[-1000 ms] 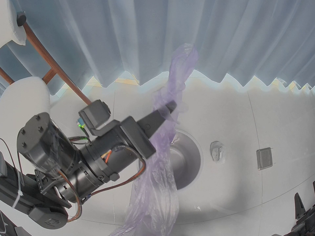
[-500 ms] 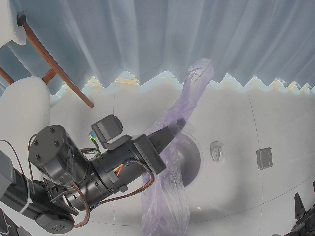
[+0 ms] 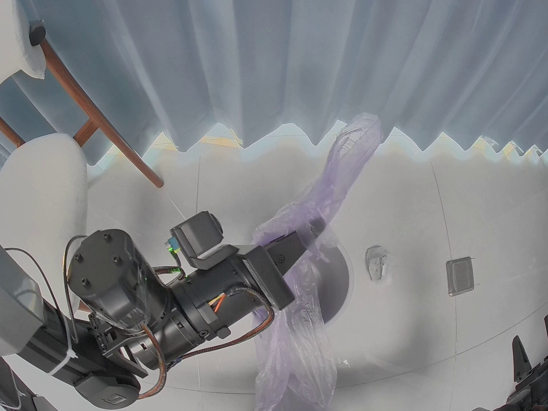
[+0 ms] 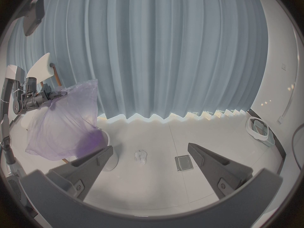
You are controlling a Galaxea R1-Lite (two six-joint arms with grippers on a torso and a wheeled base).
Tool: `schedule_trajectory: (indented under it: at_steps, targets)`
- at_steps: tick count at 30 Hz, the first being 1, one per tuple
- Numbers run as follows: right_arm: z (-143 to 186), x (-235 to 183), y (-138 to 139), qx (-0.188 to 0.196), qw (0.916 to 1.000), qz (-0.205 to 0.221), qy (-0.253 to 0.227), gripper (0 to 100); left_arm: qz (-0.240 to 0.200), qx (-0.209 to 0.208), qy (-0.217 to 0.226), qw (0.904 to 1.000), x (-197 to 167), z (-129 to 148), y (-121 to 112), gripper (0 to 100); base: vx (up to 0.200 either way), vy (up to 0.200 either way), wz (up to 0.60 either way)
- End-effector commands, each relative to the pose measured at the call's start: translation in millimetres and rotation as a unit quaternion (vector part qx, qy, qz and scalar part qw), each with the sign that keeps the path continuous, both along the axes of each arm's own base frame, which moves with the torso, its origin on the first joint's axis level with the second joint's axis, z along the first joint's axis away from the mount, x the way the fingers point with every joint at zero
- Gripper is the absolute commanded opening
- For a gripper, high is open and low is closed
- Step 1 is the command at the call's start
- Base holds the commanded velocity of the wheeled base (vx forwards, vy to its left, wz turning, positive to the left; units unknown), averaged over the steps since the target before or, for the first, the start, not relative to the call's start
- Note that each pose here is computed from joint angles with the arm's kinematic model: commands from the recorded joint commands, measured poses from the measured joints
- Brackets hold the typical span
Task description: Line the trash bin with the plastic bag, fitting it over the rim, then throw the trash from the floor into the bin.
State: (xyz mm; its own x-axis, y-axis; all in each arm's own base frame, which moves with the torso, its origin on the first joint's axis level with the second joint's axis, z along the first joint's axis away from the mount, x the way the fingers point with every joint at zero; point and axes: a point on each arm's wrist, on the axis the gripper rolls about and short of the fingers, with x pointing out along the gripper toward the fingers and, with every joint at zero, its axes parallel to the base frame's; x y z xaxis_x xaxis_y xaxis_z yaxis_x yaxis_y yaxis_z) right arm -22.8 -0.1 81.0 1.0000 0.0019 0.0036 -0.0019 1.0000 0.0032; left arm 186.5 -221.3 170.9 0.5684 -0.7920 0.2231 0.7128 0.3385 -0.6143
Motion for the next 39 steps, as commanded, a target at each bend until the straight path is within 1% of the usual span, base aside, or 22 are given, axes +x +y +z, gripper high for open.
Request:
schedule_trajectory:
  at_steps: [1, 10, 21, 30, 39]
  targets:
    - [-5, 0, 0, 0.0, 1.0, 0.001, 0.0, 100, 0.001, 0.01, 0.009, 0.9999, 3, -8, -3, 0, 0.0, 0.0, 0.0]
    - [-5, 0, 0, 0.0, 1.0, 0.0, 0.0, 100, 0.004, 0.008, 0.008, 0.9999, 7, -16, -5, 0, 0.0, 0.0, 0.0]
    - [-5, 0, 0, 0.0, 1.0, 0.001, 0.0, 100, 0.008, 0.035, 0.025, 0.9991, 11, -34, -9, 0, 0.0, 0.0, 0.0]
    - [-5, 0, 0, 0.001, 1.0, 0.001, 0.001, 100, 0.008, 0.04, 0.029, 0.9987, 12, -37, -9, 0, 0.0, 0.0, 0.0]
    - [-5, 0, 0, -0.001, 1.0, 0.003, 0.001, 100, 0.016, 0.047, 0.043, 0.9978, 4, -37, 12, 0, 0.0, 0.0, 0.0]
